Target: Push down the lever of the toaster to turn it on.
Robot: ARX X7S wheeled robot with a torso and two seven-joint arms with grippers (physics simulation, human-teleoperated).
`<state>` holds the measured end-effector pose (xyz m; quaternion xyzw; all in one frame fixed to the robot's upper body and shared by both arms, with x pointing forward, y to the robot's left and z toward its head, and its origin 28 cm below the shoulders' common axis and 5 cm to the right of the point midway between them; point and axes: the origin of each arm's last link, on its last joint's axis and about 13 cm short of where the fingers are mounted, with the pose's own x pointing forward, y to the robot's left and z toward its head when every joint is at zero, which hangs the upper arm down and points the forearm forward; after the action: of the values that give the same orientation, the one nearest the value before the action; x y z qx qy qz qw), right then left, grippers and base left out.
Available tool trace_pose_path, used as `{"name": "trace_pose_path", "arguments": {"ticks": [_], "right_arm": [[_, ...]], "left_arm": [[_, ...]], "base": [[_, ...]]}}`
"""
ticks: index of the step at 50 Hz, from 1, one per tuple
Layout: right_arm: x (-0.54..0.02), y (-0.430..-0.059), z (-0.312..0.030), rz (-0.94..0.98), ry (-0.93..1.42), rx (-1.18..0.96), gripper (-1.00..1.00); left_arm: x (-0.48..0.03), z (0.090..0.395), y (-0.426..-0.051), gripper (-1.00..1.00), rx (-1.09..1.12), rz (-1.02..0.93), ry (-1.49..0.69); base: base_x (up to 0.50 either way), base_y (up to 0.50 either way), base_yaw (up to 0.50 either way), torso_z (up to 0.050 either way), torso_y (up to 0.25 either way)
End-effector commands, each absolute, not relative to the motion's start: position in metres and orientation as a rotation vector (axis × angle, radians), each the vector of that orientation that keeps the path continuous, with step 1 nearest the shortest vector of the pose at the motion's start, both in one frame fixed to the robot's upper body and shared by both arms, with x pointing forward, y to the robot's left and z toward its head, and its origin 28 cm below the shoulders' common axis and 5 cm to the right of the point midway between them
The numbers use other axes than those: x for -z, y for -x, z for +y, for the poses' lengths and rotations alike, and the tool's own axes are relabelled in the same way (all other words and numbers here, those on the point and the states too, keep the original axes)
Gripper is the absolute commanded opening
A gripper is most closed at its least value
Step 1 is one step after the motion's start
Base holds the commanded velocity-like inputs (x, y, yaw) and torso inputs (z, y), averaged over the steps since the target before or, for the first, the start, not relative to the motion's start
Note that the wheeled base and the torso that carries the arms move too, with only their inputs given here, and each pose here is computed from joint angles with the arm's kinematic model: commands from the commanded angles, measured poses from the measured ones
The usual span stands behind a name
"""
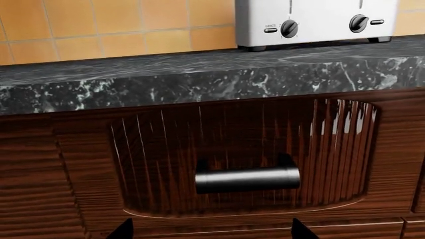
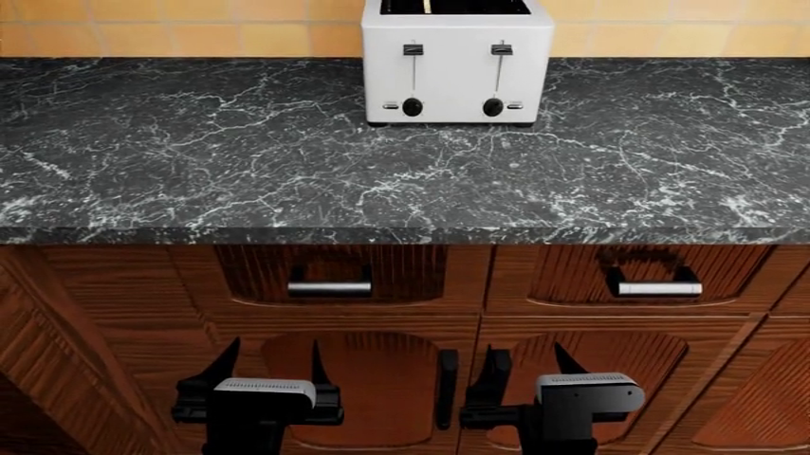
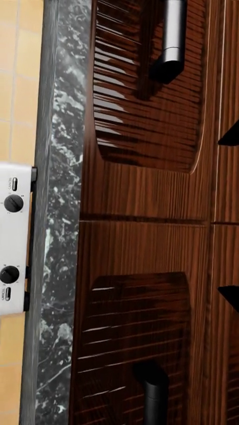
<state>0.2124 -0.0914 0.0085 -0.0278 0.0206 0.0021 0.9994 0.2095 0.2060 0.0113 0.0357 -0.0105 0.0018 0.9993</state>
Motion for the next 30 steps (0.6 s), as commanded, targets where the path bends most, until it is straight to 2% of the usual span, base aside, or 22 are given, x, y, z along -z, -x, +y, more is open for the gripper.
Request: {"name": "trace_pose_path", "arguments": {"ticks": [1, 21, 24, 30], "right_arm": [[-0.008, -0.213, -0.092, 0.032, 0.038, -0.014, 1.00], [-0.010, -0.212, -0.089, 0.013, 0.030, -0.035, 1.00], [-0.022, -0.209, -0.089, -0.012, 0.029, -0.047, 1.00], [-0.102, -0.189, -0.090, -0.239, 0.164, -0.087, 1.00]], "left_arm": [[-0.010, 0.205, -0.210, 1.00, 0.000, -0.016, -0.078], [-0.013, 0.206, -0.209, 1.00, -0.013, -0.035, -0.067], [-0.030, 0.210, -0.210, 1.00, -0.034, -0.085, -0.035], [-0.113, 0.217, -0.203, 1.00, -0.057, -0.319, 0.053]], "base": [[0.00, 0.00, 0.00, 0.050, 0.000], [0.00, 0.00, 0.00, 0.050, 0.000], [0.00, 0.00, 0.00, 0.021, 0.000], [0.00, 0.00, 0.00, 0.000, 0.000]]}}
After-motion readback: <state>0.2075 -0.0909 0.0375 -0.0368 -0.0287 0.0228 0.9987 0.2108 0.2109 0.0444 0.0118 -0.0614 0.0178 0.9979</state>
